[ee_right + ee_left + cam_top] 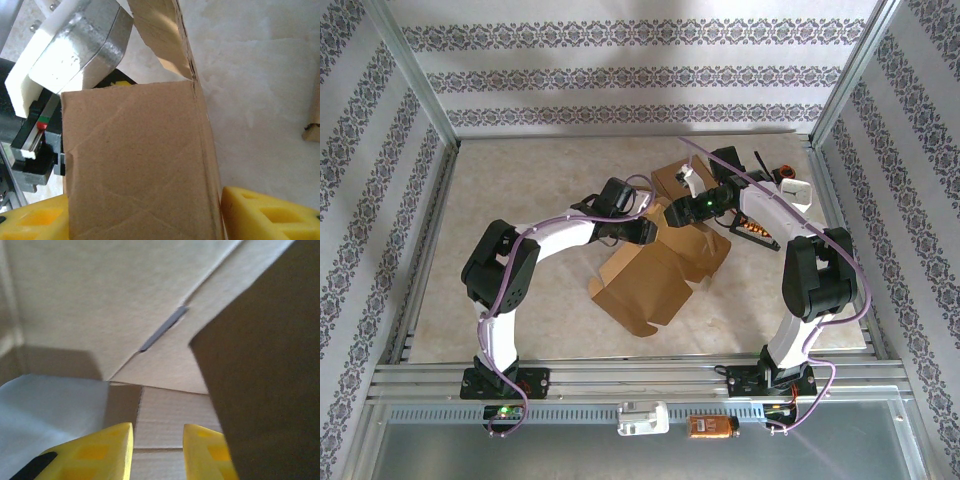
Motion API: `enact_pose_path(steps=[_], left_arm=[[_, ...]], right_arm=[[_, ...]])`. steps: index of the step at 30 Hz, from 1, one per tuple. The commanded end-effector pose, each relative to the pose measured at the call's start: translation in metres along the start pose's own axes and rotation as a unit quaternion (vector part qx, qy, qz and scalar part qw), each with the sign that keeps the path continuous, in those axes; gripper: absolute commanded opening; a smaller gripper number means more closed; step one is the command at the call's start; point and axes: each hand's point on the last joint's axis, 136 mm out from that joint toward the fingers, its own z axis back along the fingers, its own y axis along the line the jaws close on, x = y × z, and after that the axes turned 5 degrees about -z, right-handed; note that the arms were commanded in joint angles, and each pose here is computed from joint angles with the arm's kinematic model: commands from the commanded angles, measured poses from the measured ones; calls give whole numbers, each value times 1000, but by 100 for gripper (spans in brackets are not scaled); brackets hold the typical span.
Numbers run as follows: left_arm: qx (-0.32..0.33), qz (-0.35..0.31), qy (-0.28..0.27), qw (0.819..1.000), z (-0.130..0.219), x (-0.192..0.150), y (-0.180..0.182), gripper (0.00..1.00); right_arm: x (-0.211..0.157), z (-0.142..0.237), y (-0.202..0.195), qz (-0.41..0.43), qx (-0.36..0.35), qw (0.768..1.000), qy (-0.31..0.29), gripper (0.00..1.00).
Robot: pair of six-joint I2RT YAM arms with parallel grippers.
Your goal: Fold the paper box
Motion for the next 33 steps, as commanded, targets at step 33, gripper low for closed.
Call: enact_pose_path(steps=[33], left_arm=[[-6, -127, -29, 991, 80, 39, 52, 70]], right_arm=[[8, 21, 18, 31, -8, 999, -16, 63]])
